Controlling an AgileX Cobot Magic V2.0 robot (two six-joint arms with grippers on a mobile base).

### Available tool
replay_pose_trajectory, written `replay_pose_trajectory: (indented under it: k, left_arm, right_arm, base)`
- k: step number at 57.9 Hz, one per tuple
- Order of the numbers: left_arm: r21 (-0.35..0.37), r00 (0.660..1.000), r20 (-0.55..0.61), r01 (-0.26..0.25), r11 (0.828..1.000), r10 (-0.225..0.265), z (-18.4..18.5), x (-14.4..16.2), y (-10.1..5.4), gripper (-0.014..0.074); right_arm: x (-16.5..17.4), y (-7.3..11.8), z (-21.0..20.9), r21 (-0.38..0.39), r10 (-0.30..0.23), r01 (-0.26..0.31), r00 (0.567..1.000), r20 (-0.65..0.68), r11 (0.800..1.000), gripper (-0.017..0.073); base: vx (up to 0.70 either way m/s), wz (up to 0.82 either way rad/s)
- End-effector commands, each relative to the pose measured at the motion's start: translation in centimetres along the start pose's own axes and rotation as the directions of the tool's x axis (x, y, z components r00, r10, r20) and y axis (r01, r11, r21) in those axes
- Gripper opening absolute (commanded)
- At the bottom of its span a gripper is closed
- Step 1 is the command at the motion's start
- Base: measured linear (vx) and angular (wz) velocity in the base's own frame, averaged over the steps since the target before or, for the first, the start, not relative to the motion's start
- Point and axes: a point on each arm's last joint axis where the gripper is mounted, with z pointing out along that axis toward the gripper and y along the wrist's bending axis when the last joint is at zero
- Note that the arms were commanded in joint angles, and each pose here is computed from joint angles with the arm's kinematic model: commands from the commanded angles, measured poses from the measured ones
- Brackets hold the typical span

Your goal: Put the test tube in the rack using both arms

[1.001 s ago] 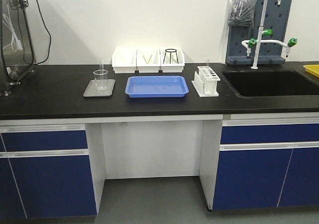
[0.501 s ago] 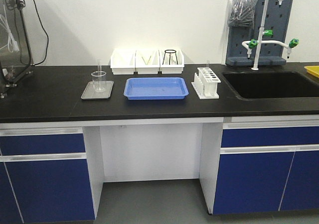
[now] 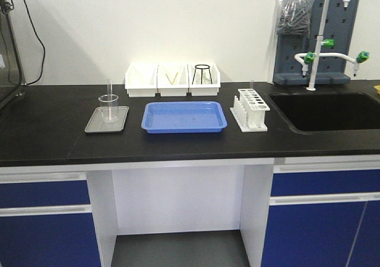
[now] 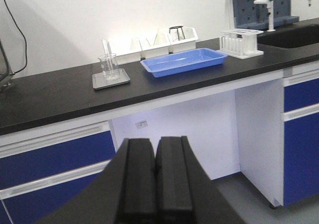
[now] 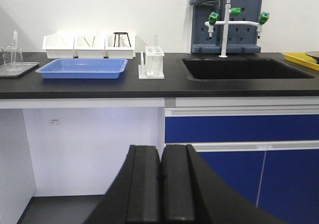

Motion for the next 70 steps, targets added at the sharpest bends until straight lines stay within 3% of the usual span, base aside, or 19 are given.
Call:
replay_pose_trajectory:
  k: [1,70]
  left_arm:
    - [-0.014,0.997,0.072,0.005,1.0,-0.004,0.02,-0.69,0.13,-0.0006]
    - [-0.014,0.997,0.072,0.005,1.0,-0.004,0.02,-0.69,0.13,-0.0006]
  right_arm:
    - [-0.7,0.09,-0.13,-0.008,-0.015,0.016,0.996,0.089,1.0,-0.001]
    - [-0.7,0.09,-0.13,-0.008,-0.015,0.016,0.996,0.089,1.0,-0.001]
  base:
    - [0.36,0.08]
    - [0.39,0.01]
